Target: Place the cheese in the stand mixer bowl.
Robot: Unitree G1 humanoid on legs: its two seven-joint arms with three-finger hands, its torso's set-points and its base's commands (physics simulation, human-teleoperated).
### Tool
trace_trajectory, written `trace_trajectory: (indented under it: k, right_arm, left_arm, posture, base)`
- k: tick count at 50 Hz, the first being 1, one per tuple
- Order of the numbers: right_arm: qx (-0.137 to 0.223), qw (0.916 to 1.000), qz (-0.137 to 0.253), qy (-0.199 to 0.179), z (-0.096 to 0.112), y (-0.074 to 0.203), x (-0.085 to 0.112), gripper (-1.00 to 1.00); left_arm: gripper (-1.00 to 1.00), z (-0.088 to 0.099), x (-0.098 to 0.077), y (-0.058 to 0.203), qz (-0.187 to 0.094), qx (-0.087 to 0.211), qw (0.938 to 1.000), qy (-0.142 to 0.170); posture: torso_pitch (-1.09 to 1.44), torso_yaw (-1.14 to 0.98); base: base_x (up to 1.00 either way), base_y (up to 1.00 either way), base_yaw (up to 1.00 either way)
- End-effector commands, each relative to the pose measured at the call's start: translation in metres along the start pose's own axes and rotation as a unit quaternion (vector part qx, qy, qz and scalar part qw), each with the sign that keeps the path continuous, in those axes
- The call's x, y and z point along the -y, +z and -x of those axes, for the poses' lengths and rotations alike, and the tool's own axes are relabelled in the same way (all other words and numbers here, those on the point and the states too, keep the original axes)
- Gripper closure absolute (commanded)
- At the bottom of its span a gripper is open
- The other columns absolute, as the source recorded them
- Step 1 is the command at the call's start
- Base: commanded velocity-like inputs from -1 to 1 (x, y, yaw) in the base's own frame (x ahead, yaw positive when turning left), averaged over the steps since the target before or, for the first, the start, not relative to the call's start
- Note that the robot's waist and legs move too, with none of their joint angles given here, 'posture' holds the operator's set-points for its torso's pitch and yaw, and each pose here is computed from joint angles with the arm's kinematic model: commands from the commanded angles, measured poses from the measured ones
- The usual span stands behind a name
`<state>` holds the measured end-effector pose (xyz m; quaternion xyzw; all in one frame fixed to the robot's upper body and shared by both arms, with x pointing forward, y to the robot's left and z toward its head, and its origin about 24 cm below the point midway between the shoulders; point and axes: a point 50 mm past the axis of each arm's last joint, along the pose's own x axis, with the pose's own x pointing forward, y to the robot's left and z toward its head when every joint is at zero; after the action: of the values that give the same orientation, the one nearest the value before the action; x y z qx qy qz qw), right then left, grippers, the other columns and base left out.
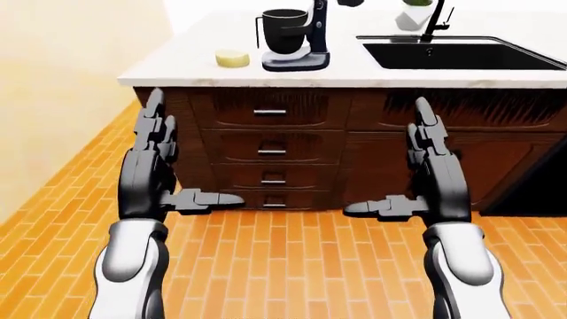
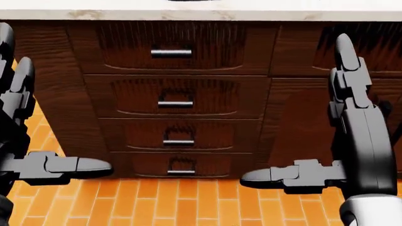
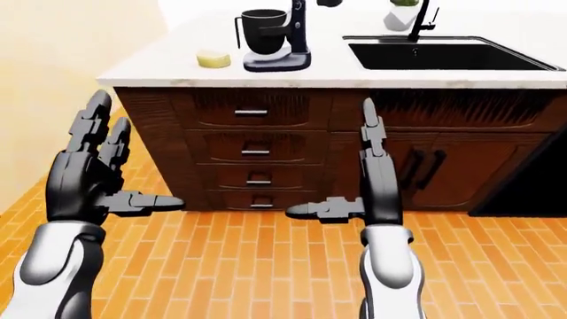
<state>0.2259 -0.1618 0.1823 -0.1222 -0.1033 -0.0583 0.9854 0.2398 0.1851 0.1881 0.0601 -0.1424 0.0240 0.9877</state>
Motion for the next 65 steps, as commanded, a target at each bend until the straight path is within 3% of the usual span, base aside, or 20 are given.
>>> trace_trajectory:
  k: [1,65]
  right_arm:
    - [0.033,0.9994,0.004,-0.010,0.0008,0.0110,0.0025,-1.00]
    - [0.038,0.9989,0.019,-0.021,0.0018,0.0140,0.0050,-1.00]
  left_arm:
    - [-1.00,-0.0005,0.0013,0.0125,-0.002,0.037,0.9993,-0.004]
    - [-1.00,0.0015,0.0019,0.0200,-0.006,0.048,0.9988,-0.008]
  posture:
    - [0.00,0.00]
    - [0.00,0.00]
  base:
    - [0.00,0.00,0.25]
    - [0.08,0.00,0.07]
